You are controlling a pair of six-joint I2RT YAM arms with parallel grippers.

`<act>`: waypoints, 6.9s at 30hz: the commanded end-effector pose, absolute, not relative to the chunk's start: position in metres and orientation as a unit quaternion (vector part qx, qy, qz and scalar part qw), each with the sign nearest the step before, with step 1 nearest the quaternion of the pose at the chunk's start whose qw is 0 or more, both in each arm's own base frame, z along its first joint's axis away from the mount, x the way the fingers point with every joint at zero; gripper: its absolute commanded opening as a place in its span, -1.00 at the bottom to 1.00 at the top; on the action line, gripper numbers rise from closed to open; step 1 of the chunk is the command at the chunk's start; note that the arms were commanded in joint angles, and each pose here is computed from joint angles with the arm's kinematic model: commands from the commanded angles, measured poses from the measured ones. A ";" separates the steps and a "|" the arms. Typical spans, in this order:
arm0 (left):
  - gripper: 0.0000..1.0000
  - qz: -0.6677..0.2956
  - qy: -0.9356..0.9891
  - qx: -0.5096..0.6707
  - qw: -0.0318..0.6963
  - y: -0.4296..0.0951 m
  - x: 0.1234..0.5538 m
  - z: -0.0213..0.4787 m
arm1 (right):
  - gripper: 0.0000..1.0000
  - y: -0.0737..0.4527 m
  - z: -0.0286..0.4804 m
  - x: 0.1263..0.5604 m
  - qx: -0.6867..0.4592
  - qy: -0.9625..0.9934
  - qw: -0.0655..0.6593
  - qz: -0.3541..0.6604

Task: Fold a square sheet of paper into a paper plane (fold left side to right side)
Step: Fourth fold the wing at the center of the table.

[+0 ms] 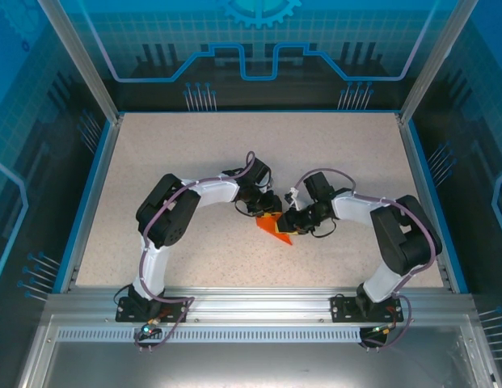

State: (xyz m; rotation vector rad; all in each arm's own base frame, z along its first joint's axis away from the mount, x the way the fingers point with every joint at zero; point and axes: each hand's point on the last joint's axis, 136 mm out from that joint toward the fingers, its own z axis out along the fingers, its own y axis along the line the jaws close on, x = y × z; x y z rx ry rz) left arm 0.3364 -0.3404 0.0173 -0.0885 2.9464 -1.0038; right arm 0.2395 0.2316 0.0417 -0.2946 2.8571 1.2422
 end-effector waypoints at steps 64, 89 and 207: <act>-0.42 -0.250 0.967 -0.049 -0.031 -0.318 0.313 -0.033 | -0.67 0.153 -0.017 0.104 0.020 0.961 -0.162 0.221; -0.42 -0.256 0.965 -0.041 -0.027 -0.326 0.313 -0.026 | -0.66 0.228 0.030 0.246 -0.006 0.949 0.045 0.312; -0.14 -0.362 0.921 -0.038 0.139 -0.245 0.399 0.111 | -0.22 0.168 0.055 0.192 -0.024 0.969 0.065 0.238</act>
